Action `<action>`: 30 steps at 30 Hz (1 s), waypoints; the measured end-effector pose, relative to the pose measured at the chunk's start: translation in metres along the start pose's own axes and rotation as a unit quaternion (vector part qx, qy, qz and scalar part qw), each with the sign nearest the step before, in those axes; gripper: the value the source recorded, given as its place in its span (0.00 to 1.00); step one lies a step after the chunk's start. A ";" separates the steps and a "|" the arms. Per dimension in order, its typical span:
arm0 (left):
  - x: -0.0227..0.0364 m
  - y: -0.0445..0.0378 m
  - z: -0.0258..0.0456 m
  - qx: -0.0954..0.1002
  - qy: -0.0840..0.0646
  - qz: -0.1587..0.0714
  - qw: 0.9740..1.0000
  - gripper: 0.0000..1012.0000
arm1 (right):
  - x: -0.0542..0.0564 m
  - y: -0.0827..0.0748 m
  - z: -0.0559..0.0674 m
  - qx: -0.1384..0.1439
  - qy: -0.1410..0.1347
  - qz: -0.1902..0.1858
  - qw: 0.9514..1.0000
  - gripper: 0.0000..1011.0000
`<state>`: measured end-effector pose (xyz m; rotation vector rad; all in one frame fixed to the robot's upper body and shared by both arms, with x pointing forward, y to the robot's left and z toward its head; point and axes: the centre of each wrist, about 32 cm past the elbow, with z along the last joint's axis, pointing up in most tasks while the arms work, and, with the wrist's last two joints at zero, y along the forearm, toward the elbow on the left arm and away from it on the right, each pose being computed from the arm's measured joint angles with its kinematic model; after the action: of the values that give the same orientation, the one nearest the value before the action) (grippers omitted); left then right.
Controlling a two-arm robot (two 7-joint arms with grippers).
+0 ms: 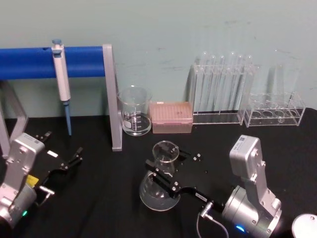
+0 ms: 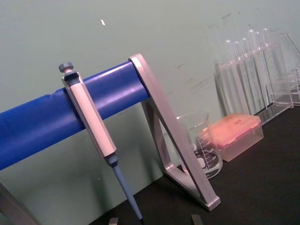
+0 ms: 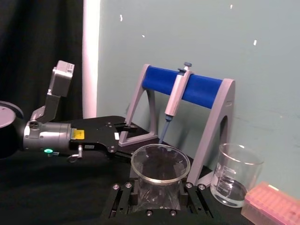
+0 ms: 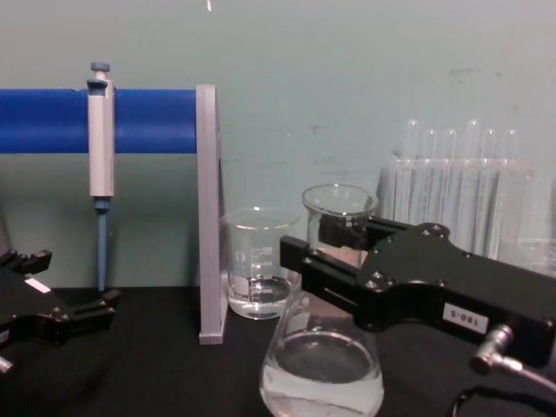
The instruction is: Grasp the erlenmeyer flask with one hand, shake it three times, then place it back.
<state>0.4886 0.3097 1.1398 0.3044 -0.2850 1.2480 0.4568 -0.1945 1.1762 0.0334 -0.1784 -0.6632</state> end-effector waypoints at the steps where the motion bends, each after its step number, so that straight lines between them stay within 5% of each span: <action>1: 0.0000 0.0000 0.0000 0.000 0.000 0.000 1.000 0.99 | 0.000 0.000 0.000 0.000 0.000 -0.002 1.000 0.45; 18: 0.0000 0.0000 0.0000 0.000 0.000 0.000 1.000 0.99 | 0.014 -0.003 -0.002 -0.006 -0.004 -0.091 0.996 0.45; 30: 0.0000 0.0000 0.0000 0.000 0.000 0.000 1.000 0.99 | 0.032 -0.009 -0.003 -0.027 -0.008 -0.176 0.984 0.45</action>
<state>0.4886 0.3097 1.1398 0.3045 -0.2851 1.2480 0.4767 -0.2213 1.1774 0.0079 -0.1715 -1.0213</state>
